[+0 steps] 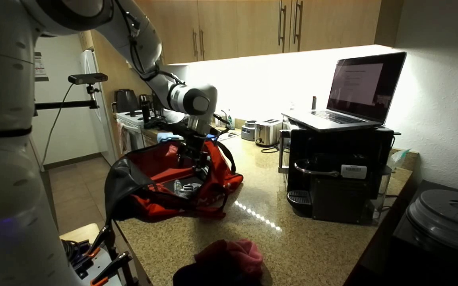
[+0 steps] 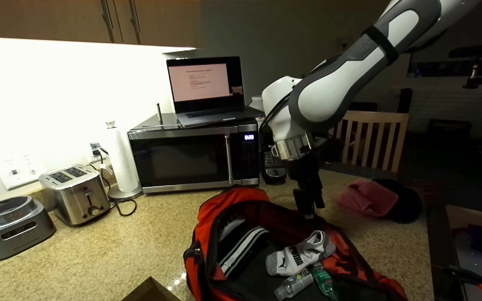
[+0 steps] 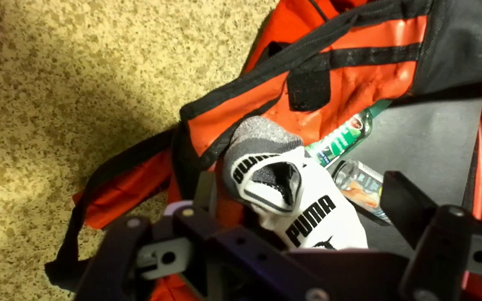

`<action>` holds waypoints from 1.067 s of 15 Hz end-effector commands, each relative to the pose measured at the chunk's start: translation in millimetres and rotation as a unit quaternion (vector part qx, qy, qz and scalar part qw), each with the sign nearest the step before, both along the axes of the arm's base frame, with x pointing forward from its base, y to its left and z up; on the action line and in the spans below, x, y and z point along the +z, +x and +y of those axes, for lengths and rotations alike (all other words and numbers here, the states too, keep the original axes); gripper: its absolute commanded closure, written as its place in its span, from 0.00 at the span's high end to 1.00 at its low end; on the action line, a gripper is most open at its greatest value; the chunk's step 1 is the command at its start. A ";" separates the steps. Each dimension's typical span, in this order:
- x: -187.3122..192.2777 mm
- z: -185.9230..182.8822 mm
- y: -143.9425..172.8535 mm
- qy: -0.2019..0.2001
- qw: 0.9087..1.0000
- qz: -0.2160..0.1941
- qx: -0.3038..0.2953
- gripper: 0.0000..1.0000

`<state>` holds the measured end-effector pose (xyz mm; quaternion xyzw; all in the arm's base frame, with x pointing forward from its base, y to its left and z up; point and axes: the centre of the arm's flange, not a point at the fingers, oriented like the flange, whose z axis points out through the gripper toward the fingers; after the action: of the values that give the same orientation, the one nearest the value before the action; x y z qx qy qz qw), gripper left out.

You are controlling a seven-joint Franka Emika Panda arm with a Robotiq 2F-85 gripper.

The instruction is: Remove the sock from the bag

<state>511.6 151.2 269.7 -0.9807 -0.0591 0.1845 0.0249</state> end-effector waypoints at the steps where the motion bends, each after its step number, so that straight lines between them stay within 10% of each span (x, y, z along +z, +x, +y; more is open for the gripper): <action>1: -9.0 -9.6 4.1 0.008 1.000 -0.001 0.023 1.00; 16: -63.7 -31.8 11.6 0.006 0.999 -0.036 -0.017 1.00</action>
<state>527.2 125.5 213.4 -0.9855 -0.0464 0.1611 0.0275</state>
